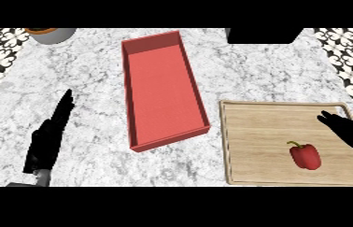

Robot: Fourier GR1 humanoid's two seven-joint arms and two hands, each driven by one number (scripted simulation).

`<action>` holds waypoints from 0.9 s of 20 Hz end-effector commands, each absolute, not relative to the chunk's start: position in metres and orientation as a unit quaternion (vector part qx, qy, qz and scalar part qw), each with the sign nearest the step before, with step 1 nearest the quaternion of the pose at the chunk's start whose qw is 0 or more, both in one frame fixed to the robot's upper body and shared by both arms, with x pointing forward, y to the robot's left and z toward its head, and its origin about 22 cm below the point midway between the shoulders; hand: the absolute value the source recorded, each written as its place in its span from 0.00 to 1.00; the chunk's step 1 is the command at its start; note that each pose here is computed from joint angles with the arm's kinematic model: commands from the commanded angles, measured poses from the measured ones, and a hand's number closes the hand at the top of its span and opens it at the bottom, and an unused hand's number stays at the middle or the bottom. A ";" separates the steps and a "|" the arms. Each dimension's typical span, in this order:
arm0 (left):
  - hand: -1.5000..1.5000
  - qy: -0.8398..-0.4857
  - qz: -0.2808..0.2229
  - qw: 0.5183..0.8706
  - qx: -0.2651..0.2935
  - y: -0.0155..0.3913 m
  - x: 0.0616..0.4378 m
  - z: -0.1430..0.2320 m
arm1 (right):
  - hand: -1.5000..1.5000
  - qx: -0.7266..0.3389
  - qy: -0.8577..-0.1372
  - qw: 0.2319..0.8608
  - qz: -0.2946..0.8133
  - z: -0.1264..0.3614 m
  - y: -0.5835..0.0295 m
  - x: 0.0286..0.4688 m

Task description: Pick the bell pepper from the tray and place it in the cardboard box

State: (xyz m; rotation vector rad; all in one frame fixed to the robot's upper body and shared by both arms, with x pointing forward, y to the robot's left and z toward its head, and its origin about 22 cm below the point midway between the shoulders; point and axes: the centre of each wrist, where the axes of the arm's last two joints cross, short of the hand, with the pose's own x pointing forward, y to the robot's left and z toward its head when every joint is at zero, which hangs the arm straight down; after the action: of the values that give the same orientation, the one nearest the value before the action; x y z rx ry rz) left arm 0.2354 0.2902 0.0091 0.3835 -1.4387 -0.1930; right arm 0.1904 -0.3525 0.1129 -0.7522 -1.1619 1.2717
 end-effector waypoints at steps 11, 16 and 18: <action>0.50 -0.660 -0.083 0.725 0.177 0.288 0.227 0.028 | 0.00 -0.367 -0.444 0.614 0.539 0.082 -0.339 0.178; 0.50 -0.653 -0.085 0.733 0.170 0.264 0.241 0.000 | 0.00 -0.369 -0.443 0.614 0.539 0.067 -0.340 0.177; 0.50 -0.657 -0.089 0.729 0.173 0.300 0.233 0.014 | 0.00 -0.366 -0.444 0.611 0.543 0.054 -0.336 0.185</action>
State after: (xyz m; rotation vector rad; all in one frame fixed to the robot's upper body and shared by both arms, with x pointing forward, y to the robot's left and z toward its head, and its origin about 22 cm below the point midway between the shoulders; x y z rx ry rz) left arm 0.2360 0.2924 0.0070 0.3802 -1.4428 -0.1939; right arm 0.1870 -0.3387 0.0648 -0.8441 -1.0215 1.2474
